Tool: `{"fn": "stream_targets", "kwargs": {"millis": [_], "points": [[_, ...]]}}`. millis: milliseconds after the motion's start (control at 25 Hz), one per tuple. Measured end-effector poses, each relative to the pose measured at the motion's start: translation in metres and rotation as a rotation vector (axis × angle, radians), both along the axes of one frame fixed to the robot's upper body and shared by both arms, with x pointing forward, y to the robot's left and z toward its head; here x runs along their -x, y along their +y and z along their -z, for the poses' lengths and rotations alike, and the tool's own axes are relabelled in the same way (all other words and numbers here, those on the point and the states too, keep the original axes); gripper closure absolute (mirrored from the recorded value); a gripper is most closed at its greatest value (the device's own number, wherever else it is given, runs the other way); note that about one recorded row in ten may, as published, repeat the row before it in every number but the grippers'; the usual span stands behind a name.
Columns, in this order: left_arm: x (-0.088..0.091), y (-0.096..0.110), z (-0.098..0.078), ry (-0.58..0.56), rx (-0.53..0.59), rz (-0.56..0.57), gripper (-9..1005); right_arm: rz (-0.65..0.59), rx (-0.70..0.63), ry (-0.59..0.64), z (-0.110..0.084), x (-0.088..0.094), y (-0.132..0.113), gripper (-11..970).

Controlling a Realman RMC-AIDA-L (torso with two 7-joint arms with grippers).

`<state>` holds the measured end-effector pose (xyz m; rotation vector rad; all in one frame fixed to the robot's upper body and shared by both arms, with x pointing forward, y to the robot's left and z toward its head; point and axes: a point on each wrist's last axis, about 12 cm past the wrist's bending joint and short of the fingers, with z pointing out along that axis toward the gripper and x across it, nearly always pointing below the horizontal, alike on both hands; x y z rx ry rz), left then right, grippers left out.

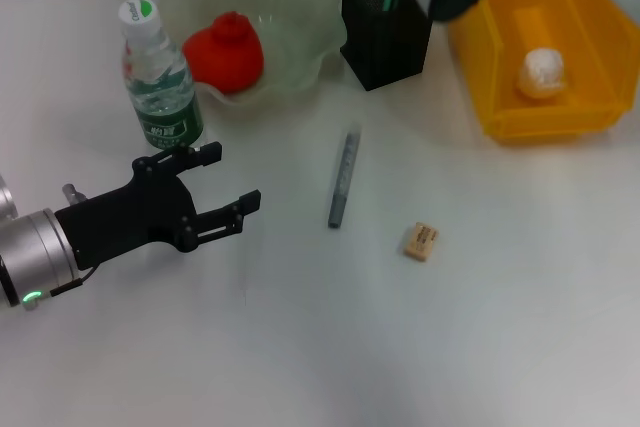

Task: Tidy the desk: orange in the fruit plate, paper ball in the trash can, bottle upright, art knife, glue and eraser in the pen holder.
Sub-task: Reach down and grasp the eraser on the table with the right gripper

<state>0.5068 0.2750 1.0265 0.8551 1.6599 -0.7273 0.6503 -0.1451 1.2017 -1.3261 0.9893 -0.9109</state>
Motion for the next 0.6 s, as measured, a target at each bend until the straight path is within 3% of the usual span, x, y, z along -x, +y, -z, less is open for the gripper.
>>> {"fn": "stream_targets", "kwargs": {"millis": [360, 600], "points": [[-0.003, 0.000, -0.010, -0.001, 0.027, 0.041, 184, -0.085, -0.670, 0.203, -0.029, 0.002, -0.004, 386], [-0.006, 0.007, -0.019, 0.011, 0.035, 0.077, 184, -0.202, -1.073, 0.334, -0.033, 0.013, -0.009, 386]]}}
